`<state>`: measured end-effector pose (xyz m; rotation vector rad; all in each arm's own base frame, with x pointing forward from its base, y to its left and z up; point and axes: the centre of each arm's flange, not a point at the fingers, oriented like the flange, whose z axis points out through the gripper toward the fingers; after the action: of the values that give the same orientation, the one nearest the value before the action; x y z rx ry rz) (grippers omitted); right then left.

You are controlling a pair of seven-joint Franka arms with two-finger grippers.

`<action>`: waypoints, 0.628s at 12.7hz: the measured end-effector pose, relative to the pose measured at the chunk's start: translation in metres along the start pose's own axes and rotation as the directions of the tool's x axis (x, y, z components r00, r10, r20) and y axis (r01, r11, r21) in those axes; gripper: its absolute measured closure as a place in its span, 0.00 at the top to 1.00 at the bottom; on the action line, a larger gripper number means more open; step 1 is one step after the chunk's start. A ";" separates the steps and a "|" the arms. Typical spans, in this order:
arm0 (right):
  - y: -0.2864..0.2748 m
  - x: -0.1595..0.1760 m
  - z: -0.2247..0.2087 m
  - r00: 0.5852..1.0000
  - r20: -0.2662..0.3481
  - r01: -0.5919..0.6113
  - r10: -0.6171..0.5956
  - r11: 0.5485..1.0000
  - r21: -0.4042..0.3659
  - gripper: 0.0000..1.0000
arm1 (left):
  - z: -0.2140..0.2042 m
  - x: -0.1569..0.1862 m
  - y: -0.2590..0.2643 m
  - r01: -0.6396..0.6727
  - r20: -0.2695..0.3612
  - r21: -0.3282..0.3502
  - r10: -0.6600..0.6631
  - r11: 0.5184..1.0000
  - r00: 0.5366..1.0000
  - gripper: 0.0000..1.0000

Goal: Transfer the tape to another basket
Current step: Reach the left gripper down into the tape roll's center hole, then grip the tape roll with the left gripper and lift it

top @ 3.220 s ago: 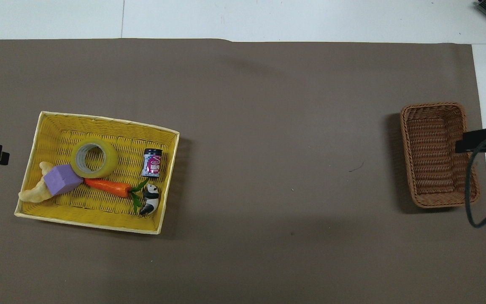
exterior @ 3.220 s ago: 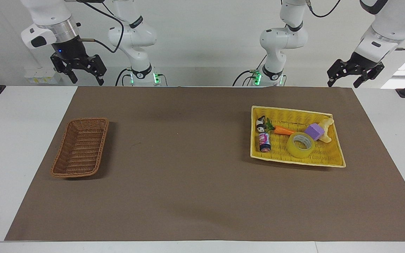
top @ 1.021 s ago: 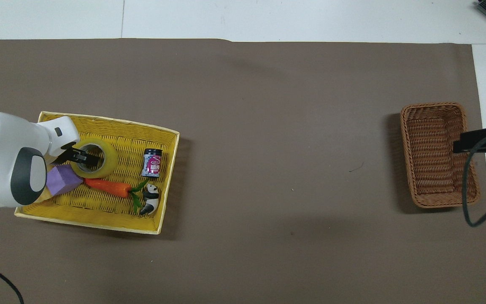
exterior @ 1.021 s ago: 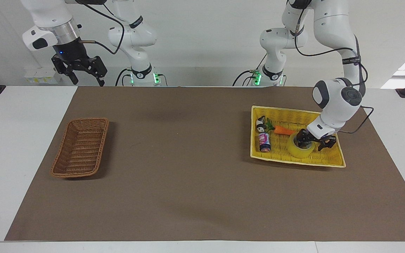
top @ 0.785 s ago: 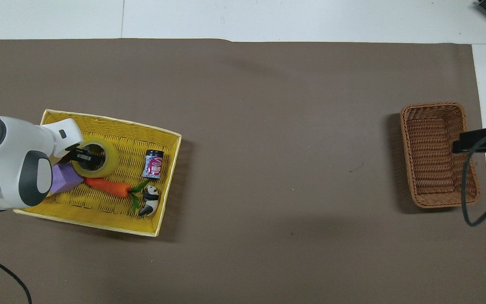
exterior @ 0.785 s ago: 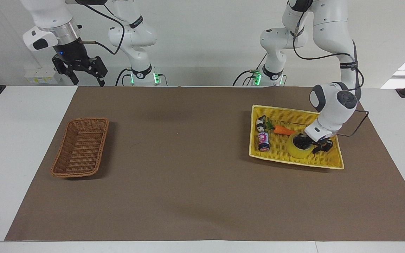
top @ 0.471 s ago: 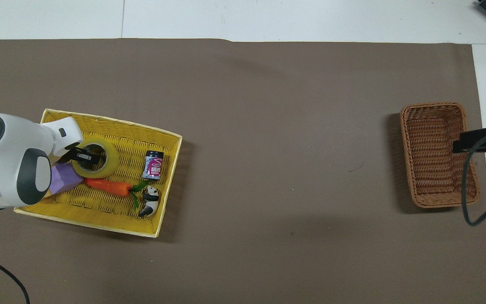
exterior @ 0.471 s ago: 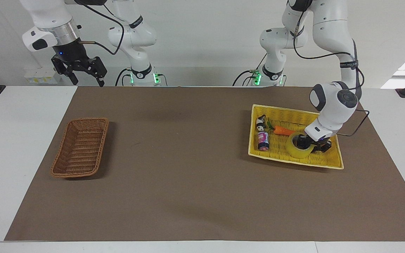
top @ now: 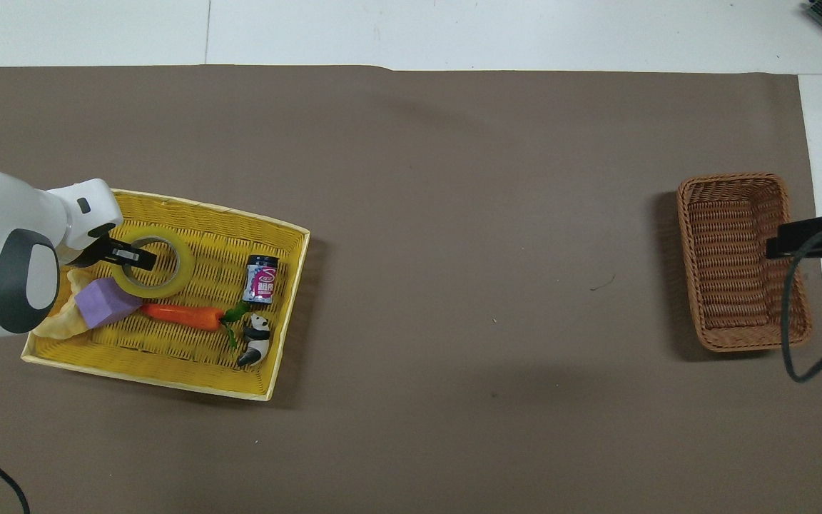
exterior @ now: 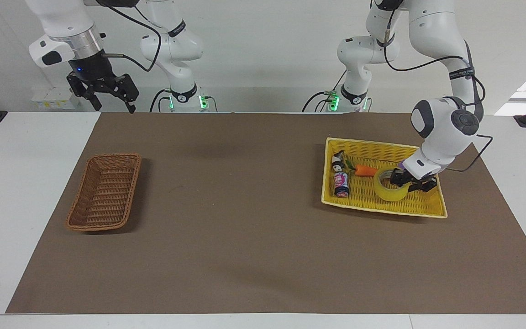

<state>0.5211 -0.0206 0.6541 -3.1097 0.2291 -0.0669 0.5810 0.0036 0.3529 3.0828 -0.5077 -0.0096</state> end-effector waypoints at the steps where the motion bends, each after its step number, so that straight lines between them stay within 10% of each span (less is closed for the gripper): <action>1: 0.000 0.000 0.000 1.000 0.000 0.000 0.000 1.000 0.000 1.00 | -0.006 0.000 0.000 0.006 0.003 -0.001 -0.006 1.000 1.000 0.25; 8: 0.001 0.000 0.000 1.000 0.000 -0.001 0.001 1.000 0.000 1.00 | -0.094 0.012 0.017 0.227 -0.016 -0.005 -0.227 0.974 0.974 0.25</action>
<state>0.5210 -0.0213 0.6541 -3.1096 0.2311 -0.0669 0.5878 -0.0152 0.4475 3.1159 -0.1520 0.0126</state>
